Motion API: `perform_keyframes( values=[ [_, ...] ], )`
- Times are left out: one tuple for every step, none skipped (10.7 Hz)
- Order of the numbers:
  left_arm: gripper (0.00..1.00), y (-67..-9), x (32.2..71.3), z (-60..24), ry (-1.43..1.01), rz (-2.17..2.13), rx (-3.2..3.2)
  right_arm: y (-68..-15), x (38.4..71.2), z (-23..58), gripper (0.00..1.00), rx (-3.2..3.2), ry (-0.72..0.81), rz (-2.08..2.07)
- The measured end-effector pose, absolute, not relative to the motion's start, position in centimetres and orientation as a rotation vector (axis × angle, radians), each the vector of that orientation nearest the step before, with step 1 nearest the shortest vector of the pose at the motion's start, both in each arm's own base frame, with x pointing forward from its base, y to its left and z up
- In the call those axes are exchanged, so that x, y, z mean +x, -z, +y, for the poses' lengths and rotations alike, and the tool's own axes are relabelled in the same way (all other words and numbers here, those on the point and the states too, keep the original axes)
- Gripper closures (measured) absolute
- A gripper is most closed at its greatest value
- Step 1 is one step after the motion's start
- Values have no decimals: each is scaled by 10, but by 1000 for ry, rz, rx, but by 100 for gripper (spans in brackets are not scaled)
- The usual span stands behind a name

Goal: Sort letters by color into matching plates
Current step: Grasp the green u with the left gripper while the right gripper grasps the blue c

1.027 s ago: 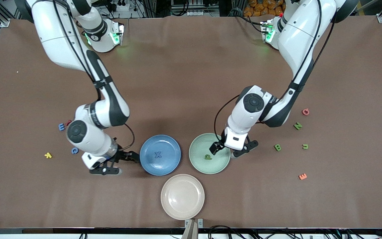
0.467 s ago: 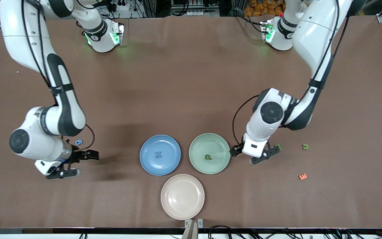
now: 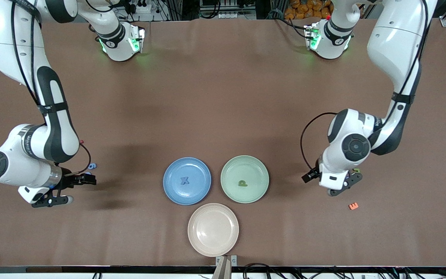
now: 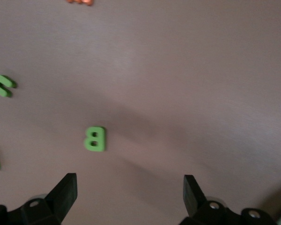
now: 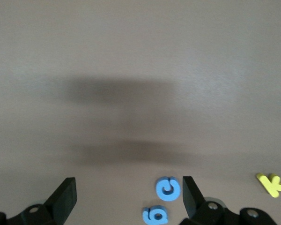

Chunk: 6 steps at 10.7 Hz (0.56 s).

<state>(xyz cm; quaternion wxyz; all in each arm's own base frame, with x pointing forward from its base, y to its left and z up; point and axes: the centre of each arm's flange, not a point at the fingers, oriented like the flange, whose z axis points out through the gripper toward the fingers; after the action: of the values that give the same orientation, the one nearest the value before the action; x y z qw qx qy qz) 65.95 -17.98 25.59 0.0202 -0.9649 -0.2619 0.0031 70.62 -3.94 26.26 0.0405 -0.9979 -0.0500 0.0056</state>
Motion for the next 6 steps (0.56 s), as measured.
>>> perform_keyframes(
  values=[
    [0,-253,657,-169,-7,-815,-3006,-261,705,-49,0,-3059,-20,-131],
    [0,-249,650,-163,2,-820,-3022,-257,703,-59,0,-3063,-11,-108],
    [0,-243,641,-161,7,-820,-3031,-250,700,-68,0,-3068,4,-84],
    [0,-239,634,-160,6,-828,-3029,-242,696,-75,0,-3073,12,-63],
    [0,-238,632,-155,3,-841,-3024,-233,691,-81,0,-3077,11,-41],
    [0,-237,632,-145,8,-846,-3013,-224,686,-85,0,-3079,4,-11]
  ],
)
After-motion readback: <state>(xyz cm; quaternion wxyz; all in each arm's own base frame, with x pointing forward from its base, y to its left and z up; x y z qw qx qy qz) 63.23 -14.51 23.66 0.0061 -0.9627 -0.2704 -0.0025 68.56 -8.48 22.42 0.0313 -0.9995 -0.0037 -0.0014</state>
